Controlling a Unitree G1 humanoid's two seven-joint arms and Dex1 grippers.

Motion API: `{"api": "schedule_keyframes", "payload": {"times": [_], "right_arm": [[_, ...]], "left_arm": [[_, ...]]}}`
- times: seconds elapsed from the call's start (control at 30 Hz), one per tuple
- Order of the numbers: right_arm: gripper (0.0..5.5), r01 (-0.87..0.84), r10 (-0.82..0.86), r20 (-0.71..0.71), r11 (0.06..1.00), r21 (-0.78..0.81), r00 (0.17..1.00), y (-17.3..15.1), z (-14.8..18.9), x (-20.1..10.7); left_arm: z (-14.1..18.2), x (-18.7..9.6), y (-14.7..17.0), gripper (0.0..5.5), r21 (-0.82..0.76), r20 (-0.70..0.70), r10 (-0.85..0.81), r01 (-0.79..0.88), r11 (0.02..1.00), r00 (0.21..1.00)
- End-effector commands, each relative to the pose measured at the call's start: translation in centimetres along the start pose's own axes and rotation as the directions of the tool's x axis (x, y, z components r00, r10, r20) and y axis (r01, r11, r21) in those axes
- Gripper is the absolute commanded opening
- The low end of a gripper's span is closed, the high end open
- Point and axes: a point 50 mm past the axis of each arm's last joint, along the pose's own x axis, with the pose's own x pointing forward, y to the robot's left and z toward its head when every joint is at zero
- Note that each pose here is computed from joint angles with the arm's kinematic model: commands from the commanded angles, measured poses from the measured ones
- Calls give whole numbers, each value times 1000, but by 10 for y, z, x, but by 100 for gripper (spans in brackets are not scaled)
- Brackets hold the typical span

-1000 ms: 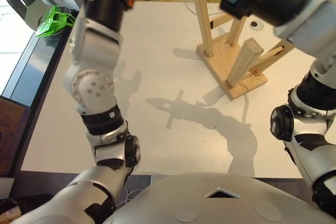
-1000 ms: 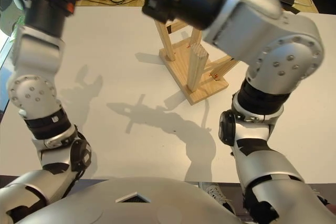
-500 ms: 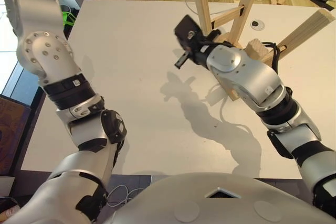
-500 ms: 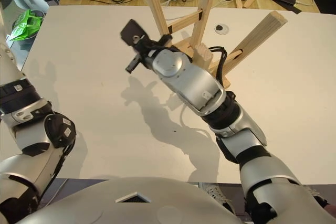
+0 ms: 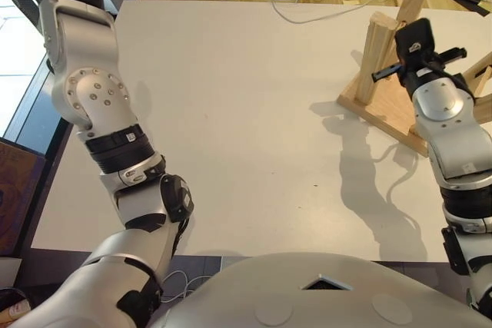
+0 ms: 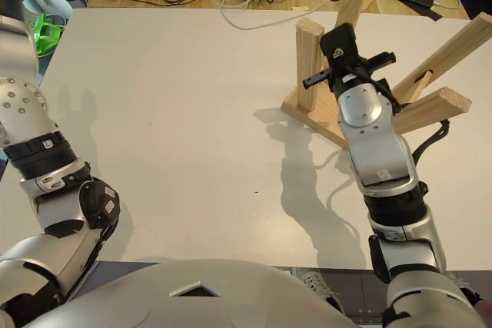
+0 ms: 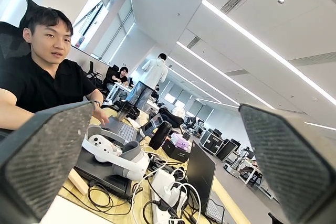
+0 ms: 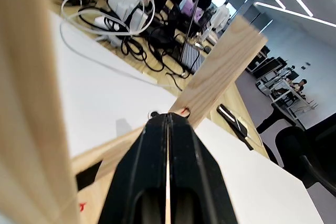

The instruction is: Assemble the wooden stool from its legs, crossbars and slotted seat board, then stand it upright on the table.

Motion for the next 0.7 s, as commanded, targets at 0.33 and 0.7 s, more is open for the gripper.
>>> {"api": "schedule_keyframes", "payload": {"times": [0.33, 0.7], "right_arm": [[3, -576, 562, 129, 809, 118, 817, 53, 4, -14], [3, -796, 761, 240, 596, 106, 602, 64, 13, -38]], "left_arm": [[-12, -4, -9, 509, 11, -38, -12, 13, 1000, 999], [-15, -4, -13, 509, 10, -39, -14, 15, 1000, 999]]}}
